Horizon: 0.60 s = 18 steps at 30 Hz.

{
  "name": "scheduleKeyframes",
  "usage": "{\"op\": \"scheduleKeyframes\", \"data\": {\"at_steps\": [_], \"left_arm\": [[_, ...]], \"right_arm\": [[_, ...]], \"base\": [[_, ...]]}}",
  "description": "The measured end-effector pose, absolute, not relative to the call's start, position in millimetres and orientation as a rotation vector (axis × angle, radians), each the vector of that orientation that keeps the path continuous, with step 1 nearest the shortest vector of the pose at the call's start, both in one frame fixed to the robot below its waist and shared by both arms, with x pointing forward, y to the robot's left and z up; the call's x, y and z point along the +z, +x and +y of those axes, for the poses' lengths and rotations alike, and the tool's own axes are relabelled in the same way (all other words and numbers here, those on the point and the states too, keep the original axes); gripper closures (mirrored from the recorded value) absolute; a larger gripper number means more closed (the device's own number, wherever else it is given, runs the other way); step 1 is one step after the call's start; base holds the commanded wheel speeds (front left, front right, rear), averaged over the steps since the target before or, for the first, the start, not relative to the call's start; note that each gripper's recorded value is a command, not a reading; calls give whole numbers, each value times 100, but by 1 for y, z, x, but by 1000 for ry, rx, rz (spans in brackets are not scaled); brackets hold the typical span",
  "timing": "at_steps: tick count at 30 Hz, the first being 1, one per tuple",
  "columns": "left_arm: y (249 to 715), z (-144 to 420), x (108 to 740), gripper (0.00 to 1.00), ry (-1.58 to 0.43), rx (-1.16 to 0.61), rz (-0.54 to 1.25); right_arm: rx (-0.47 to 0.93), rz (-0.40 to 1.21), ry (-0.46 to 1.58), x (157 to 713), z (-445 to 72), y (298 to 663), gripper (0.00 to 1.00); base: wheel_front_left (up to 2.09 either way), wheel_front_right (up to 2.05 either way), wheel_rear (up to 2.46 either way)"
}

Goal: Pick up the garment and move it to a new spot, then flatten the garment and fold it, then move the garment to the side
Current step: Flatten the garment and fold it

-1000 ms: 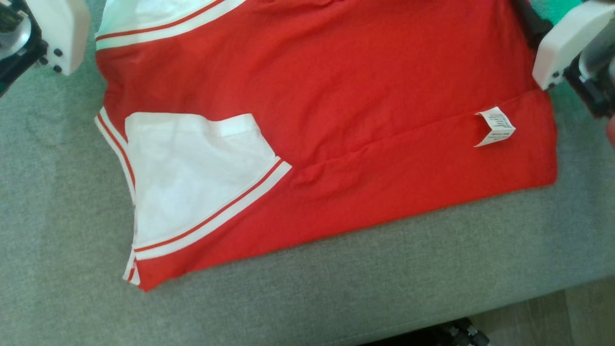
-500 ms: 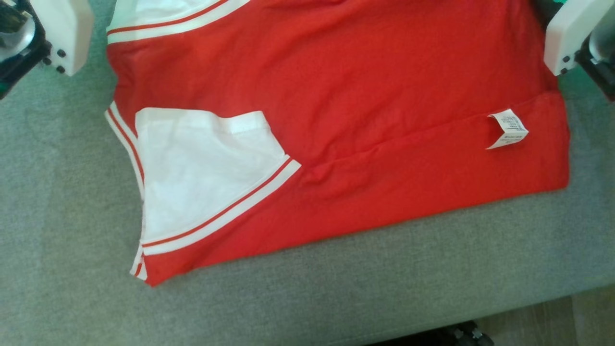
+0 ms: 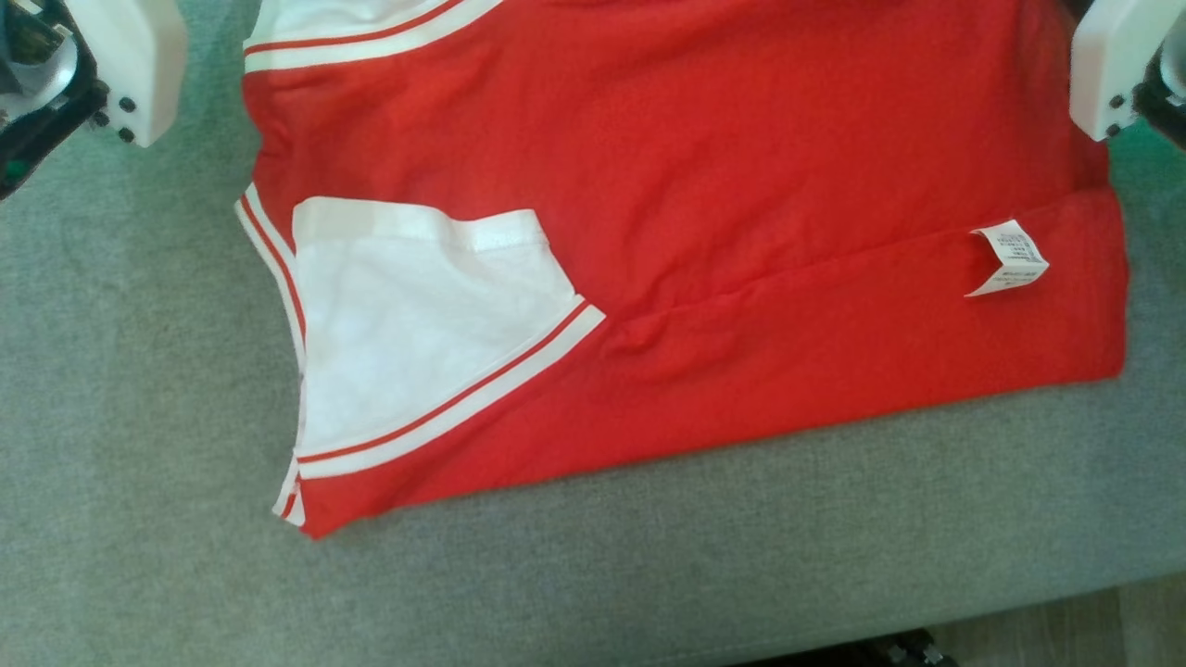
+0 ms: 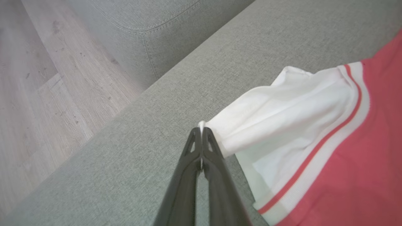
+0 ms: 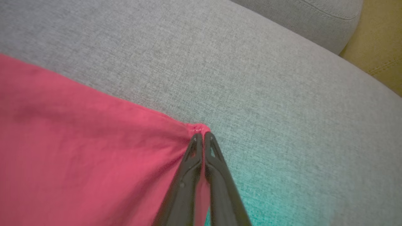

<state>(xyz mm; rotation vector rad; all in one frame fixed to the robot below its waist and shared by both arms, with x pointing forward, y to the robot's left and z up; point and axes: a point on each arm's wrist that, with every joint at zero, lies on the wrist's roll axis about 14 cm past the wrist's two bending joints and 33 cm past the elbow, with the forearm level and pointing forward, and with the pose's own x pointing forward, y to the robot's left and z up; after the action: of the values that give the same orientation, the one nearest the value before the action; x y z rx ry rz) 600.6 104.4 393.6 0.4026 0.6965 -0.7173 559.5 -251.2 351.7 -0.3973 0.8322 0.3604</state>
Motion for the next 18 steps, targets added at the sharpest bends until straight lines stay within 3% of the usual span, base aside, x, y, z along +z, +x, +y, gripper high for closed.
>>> {"op": "scheduleKeyframes", "data": {"at_steps": [10,18], "left_arm": [[612,105,419,100,394,-697,558],[633,100,476,100,411,-665,298]], "right_arm": [[386,685,-331,376,-238,567,100],[341,487,-225,420,-242,584,100]], "base": [[0,0,0],[0,0,0]]}}
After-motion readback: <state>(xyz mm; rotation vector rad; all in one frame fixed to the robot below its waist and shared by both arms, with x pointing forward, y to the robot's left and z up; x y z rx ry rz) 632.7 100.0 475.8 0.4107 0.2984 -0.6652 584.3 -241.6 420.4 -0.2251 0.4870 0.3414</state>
